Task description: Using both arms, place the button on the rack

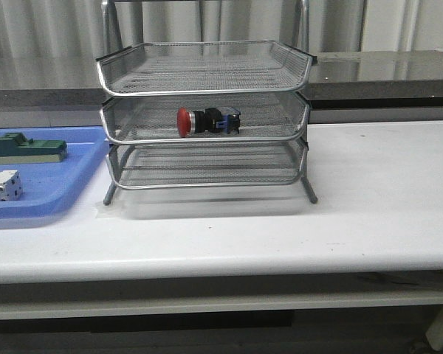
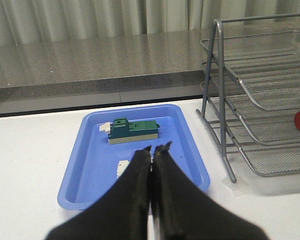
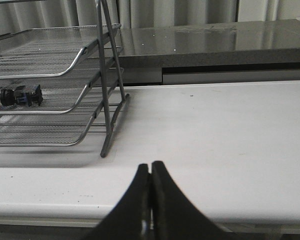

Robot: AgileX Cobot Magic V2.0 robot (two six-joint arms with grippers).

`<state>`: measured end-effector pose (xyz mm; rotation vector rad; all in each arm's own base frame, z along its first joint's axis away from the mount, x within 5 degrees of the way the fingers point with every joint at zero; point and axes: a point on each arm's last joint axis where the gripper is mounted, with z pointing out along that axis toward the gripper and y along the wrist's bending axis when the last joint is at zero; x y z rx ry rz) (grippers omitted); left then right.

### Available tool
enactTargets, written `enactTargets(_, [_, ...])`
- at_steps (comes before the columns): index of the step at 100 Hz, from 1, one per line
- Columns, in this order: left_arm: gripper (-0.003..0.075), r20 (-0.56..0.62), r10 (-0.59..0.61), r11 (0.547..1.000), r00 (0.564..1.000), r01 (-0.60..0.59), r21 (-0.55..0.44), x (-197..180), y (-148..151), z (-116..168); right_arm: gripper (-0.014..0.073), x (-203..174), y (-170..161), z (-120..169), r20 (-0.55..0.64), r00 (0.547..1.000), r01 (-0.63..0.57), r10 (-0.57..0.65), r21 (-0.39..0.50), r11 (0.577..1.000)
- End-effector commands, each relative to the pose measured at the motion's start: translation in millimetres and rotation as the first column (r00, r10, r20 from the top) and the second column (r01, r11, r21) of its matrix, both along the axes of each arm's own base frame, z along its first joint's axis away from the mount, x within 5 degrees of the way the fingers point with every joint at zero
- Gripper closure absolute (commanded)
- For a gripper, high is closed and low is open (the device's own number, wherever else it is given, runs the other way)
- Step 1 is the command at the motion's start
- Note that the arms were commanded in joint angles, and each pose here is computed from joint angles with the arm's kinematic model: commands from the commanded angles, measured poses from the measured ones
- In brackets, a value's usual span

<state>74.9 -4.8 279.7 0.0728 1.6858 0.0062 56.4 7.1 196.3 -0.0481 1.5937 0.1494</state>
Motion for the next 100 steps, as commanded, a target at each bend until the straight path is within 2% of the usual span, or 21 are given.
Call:
enactTargets(1, [0.0741,0.083,0.029,0.999,0.996,-0.027,-0.025,0.5,2.4,14.3,0.0651,-2.0,-0.6,12.9,0.103,0.995,0.006,-0.007,0.004,1.0])
enactTargets(62, [0.0741,0.089,0.032,0.999,0.995,-0.03,-0.025,0.6,2.7,14.9,0.0651,-2.0,-0.6,12.9,0.103,0.995,0.006,-0.007,0.004,1.0])
enactTargets(77, [0.0741,0.077,0.033,0.999,0.996,-0.035,0.025,0.0,3.5,12.9,0.0651,-2.0,-0.6,12.9,0.103,0.995,0.006,-0.007,0.004,1.0])
enactTargets(100, [0.0741,0.092,0.082,0.996,0.992,-0.08,-0.023,-7.9,7.8,4.7,0.0651,-2.0,-0.6,13.0,0.104,0.995,0.006,-0.007,0.004,1.0])
